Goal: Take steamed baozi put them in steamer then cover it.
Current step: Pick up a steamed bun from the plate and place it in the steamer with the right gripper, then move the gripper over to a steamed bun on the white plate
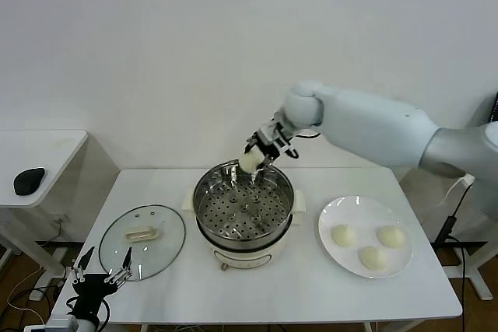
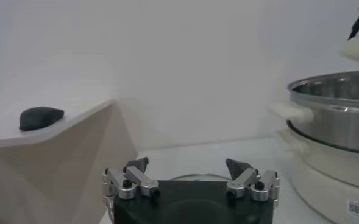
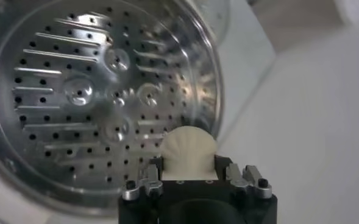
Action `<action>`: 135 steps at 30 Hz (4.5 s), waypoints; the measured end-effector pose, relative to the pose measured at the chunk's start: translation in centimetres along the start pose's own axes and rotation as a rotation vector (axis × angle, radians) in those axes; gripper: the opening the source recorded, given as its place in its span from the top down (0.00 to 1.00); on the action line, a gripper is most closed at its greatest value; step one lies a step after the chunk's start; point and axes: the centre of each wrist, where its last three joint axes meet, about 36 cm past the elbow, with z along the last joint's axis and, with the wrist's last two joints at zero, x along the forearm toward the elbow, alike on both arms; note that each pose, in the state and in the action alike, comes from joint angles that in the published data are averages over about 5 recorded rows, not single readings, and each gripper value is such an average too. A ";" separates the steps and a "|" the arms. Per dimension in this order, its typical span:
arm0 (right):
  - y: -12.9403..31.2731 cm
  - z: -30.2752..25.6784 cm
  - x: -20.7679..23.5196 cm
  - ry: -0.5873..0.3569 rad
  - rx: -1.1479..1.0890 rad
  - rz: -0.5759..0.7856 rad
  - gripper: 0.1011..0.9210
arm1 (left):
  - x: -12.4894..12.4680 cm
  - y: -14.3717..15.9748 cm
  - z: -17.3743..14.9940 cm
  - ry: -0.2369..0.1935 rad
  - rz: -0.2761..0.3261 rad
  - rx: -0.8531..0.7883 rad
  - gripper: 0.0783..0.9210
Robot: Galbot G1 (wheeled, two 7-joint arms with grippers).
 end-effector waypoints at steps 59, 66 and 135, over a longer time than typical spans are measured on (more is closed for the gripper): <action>17.1 5.1 11.4 0.184 -0.576 -0.054 0.12 | -0.3 1.2 -0.3 0.002 -0.009 -0.022 0.12; 24.4 6.1 9.3 0.203 -0.706 -0.085 0.12 | -0.1 0.9 -0.2 0.011 -0.009 -0.023 0.12; 30.8 7.2 -3.3 0.246 -0.852 -0.180 0.53 | 0.6 1.6 0.6 0.032 -0.037 -0.040 0.12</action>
